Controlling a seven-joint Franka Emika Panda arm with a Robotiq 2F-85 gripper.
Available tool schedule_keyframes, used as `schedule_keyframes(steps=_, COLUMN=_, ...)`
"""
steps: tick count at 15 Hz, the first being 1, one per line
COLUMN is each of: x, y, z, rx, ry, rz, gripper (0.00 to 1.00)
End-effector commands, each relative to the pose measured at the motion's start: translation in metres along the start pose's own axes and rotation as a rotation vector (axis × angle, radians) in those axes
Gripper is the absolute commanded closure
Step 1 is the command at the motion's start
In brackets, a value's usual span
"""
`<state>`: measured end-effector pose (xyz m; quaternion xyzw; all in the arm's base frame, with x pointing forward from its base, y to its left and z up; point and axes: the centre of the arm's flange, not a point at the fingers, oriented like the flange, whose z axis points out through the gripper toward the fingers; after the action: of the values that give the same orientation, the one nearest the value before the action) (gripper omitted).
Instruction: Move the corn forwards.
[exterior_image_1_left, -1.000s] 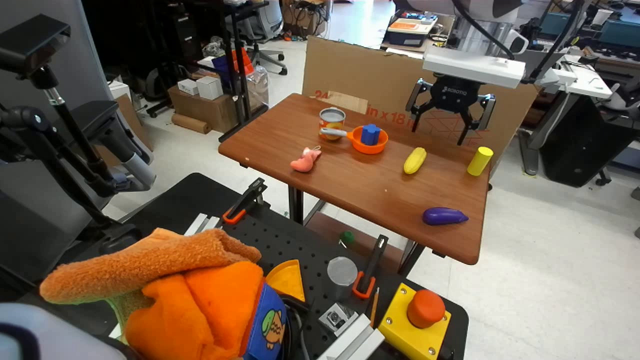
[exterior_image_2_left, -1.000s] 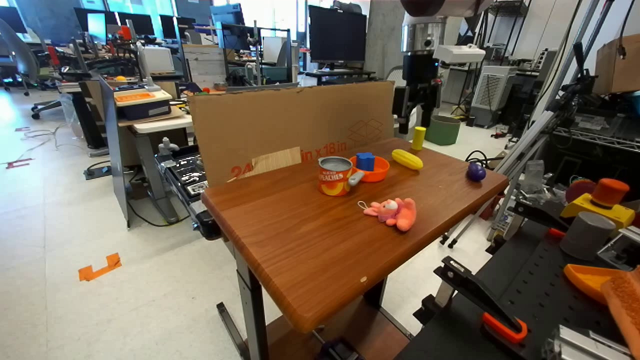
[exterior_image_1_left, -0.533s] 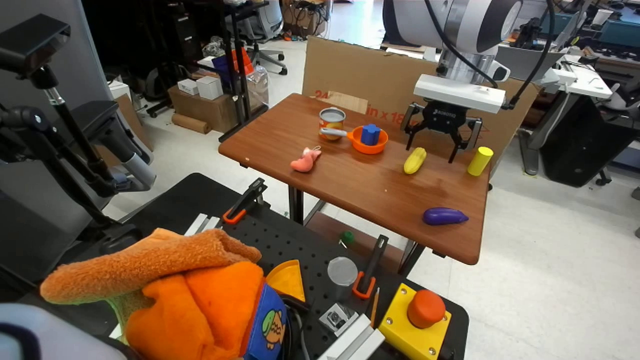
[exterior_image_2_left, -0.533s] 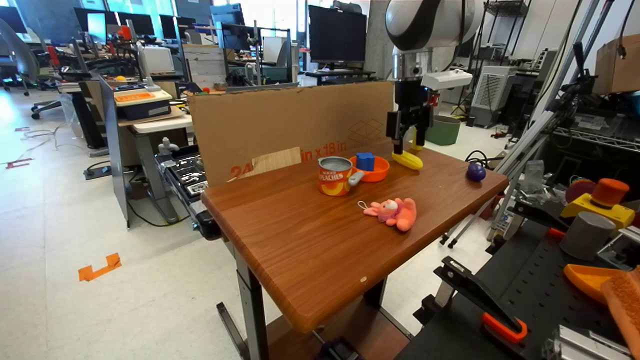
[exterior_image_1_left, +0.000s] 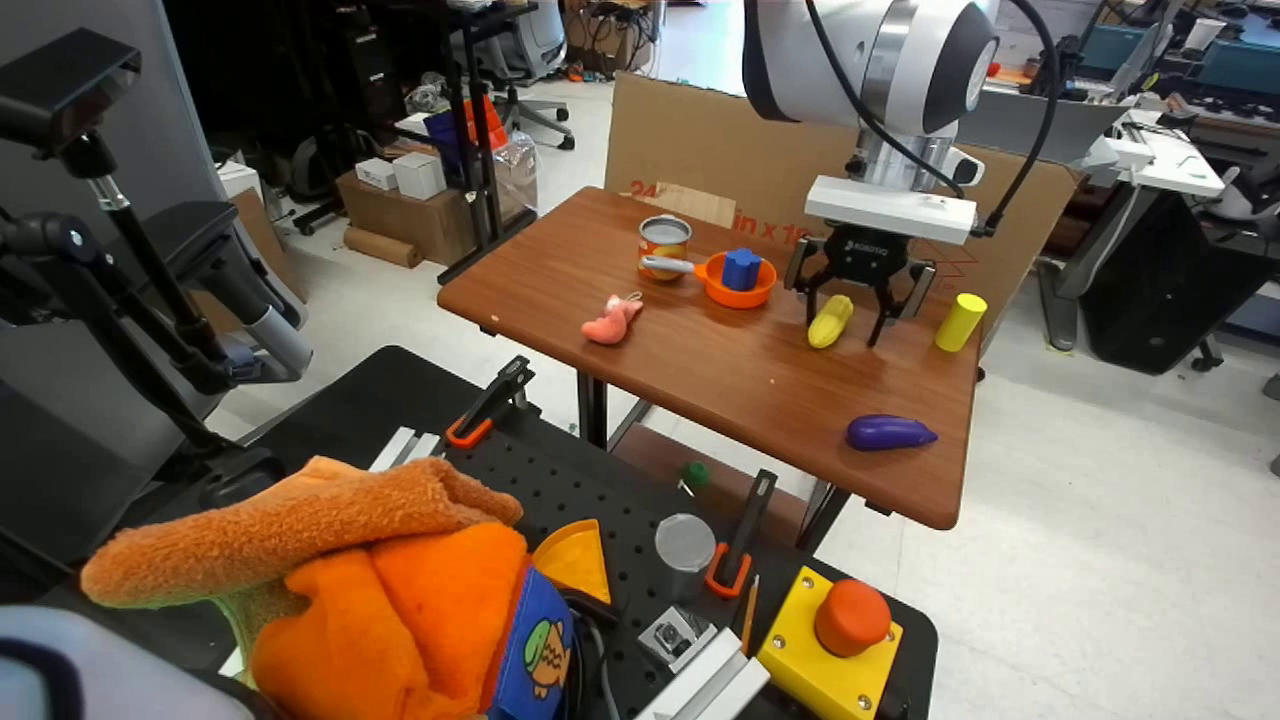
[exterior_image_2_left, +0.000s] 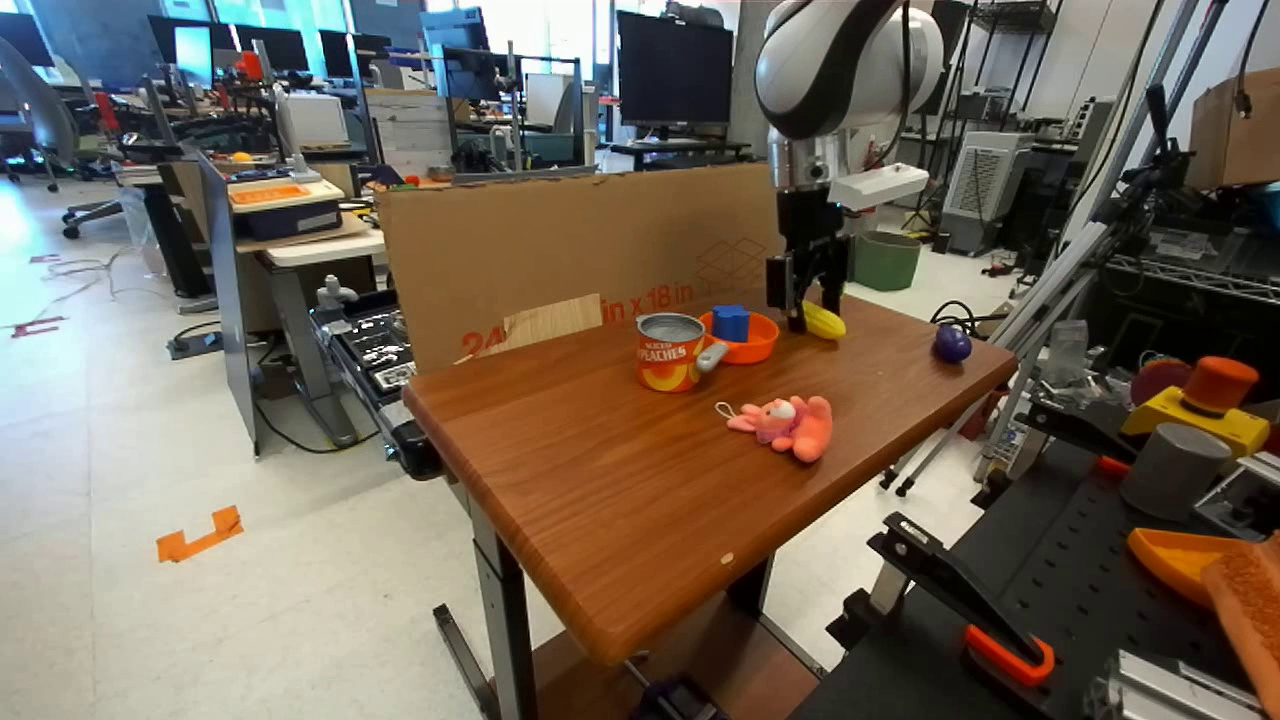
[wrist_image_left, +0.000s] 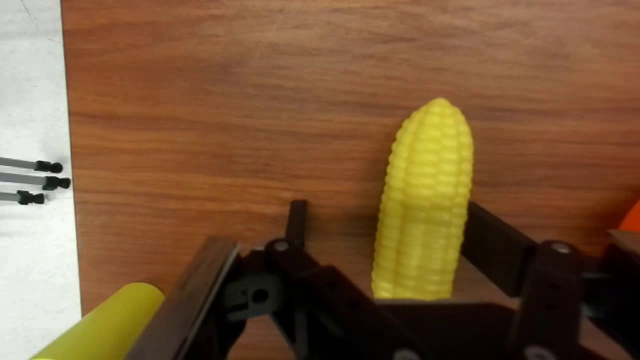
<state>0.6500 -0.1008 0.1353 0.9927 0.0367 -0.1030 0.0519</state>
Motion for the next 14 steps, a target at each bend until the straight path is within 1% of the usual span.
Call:
schedule_keyframes(steps=1, x=0.005, y=-0.005, z=0.002, rx=-0.031, ry=-0.011, rz=-0.004, gripper=0.57)
schedule_keyframes(steps=3, x=0.004, y=-0.004, z=0.001, rx=-0.046, ry=-0.009, rz=-0.004, gripper=0.70)
schedule_keyframes(steps=5, x=0.003, y=-0.002, z=-0.001, rx=-0.056, ry=-0.009, rz=-0.002, gripper=0.85)
schedule_keyframes(steps=6, x=0.001, y=-0.002, z=-0.002, rx=-0.057, ry=-0.010, rz=-0.003, gripper=0.89)
schedule_keyframes(steps=8, x=-0.012, y=-0.006, z=-0.007, rx=-0.066, ry=-0.034, rz=0.008, gripper=0.89)
schedule_keyframes(steps=10, x=-0.039, y=-0.014, z=-0.014, rx=-0.066, ry=-0.070, rz=-0.013, gripper=0.89)
schedule_keyframes(steps=14, x=-0.100, y=-0.050, z=-0.019, rx=-0.113, ry=-0.146, rz=-0.080, gripper=0.89)
